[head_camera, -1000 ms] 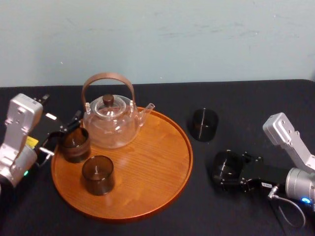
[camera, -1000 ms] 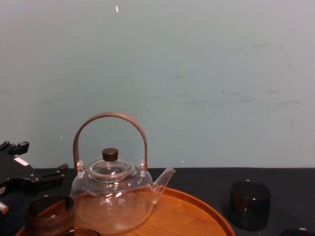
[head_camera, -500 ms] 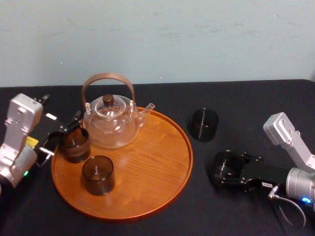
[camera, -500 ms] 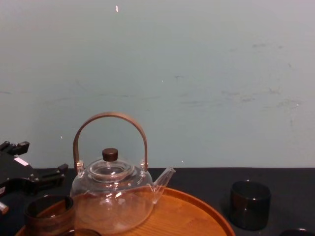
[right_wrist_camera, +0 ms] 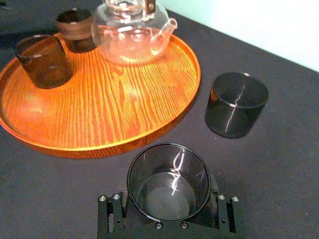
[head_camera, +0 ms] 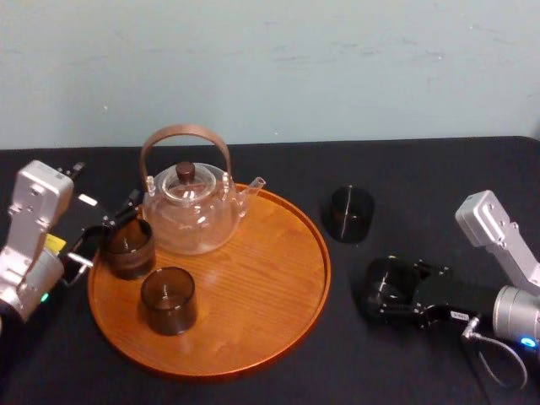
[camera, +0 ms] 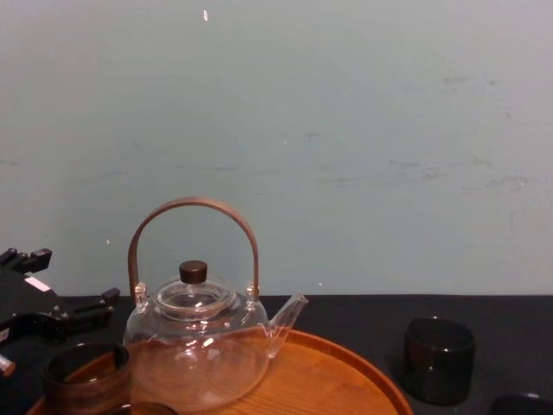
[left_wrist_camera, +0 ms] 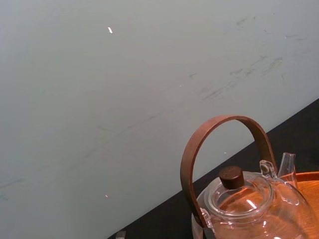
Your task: Pick up the glass from the table and place it on the tray.
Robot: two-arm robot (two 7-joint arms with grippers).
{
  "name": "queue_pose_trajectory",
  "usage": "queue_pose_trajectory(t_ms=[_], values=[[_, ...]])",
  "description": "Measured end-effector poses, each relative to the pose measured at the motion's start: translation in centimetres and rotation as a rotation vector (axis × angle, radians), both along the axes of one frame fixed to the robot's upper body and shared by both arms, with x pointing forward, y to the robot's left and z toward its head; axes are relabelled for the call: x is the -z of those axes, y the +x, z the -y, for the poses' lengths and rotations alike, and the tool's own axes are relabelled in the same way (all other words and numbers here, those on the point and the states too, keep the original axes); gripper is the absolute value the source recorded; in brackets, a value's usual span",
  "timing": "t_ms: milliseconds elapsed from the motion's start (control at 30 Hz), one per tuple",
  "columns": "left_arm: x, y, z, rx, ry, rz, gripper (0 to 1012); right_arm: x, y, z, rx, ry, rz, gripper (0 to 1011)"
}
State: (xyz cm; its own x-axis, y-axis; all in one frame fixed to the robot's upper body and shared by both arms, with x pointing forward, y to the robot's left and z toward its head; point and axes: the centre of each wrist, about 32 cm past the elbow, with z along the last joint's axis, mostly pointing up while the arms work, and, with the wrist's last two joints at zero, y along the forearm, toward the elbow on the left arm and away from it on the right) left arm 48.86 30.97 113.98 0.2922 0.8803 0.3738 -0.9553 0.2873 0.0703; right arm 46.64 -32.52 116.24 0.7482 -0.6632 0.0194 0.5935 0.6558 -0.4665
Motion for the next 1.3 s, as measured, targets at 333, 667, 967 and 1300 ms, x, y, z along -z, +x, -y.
queue_pose_trajectory(t_ms=[333,667,967,1300], values=[[0.0,0.0,0.0,0.0,0.0,0.0,1001,-2.2,0.7,0.2,-0.033,0.028,0.051,903],[0.0,0.0,0.0,0.0,0.0,0.0,1001,-3.4,2.2,-0.9,-0.08,0.055,0.099,903],[0.0,0.0,0.0,0.0,0.0,0.0,1001,-3.5,3.7,-3.4,-0.14,0.105,0.128,904],[0.0,0.0,0.0,0.0,0.0,0.0,1001,-3.6,4.8,-6.5,-0.234,0.151,0.136,903]])
